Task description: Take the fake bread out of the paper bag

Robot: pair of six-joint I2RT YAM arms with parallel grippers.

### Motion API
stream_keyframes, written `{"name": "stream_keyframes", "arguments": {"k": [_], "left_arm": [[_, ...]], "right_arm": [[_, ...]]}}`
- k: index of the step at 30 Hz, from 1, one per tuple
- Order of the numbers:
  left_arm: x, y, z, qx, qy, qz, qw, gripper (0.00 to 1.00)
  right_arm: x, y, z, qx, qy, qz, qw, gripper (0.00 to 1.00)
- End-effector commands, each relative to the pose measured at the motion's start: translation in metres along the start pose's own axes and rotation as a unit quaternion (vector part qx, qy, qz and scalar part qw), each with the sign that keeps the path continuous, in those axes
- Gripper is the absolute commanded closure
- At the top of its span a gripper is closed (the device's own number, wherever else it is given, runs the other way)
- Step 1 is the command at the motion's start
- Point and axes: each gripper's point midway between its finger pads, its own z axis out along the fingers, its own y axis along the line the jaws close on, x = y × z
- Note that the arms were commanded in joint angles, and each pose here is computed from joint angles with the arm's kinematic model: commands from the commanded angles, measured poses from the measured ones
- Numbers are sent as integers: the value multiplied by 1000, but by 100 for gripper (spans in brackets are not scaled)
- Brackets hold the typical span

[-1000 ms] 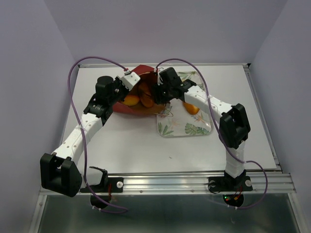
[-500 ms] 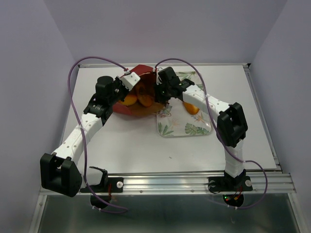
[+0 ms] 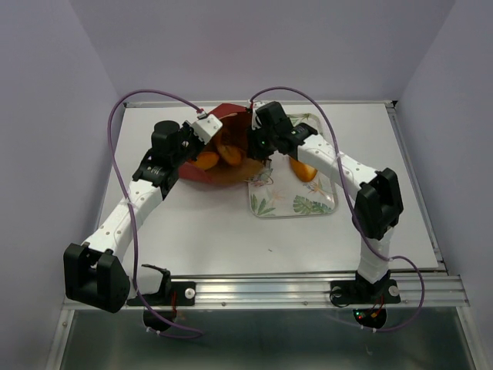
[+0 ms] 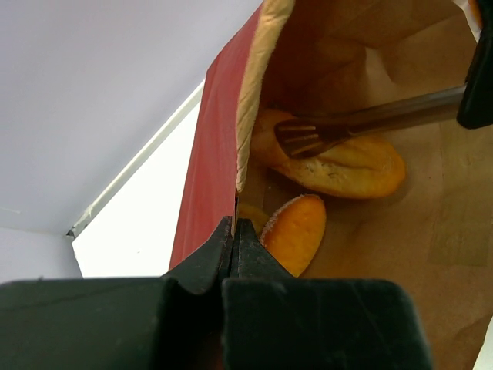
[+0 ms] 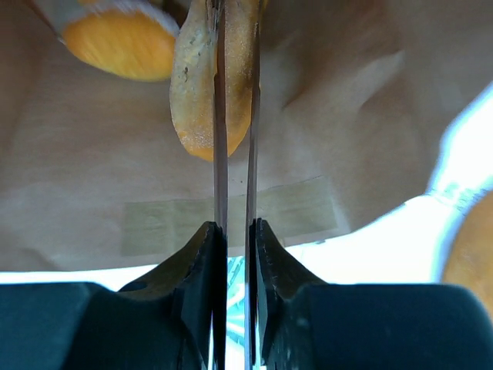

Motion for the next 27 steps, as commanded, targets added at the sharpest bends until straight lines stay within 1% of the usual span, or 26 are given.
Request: {"name": "stream_keyframes", "arguments": {"k": [1, 6, 10, 11, 12, 13, 15, 17, 20, 27], "left_arm": [[-24, 12, -5, -21, -40, 16, 999, 100], [-25, 11, -5, -18, -42, 14, 999, 100], [-27, 14, -6, -24, -42, 15, 999, 100], [-27, 15, -6, -26, -42, 14, 999, 100], [-26, 18, -6, -35, -39, 16, 998, 100], [-25, 20, -6, -39, -38, 16, 998, 100], [-22, 26, -6, -56, -31, 15, 998, 100], [-22, 28, -6, -59, -29, 18, 998, 100], [-24, 28, -6, -58, -32, 18, 998, 100], [-27, 32, -7, -63, -32, 21, 997, 100]], "right_arm": [[-46, 8, -45, 7, -87, -12, 996, 99], [-58, 10, -52, 6, -106, -18, 994, 99], [-52, 27, -59, -45, -96, -37, 994, 99], [-53, 30, -69, -52, -102, -43, 993, 99], [-43, 28, -71, -53, -91, -49, 993, 99], [-47, 29, -80, -54, -99, -55, 992, 99], [-37, 27, -99, -50, -96, -66, 992, 99], [-30, 28, -118, -54, -99, -69, 991, 99], [-23, 30, -132, -63, -101, -60, 991, 99], [-4, 14, -167, -21, -98, -51, 994, 99]]}}
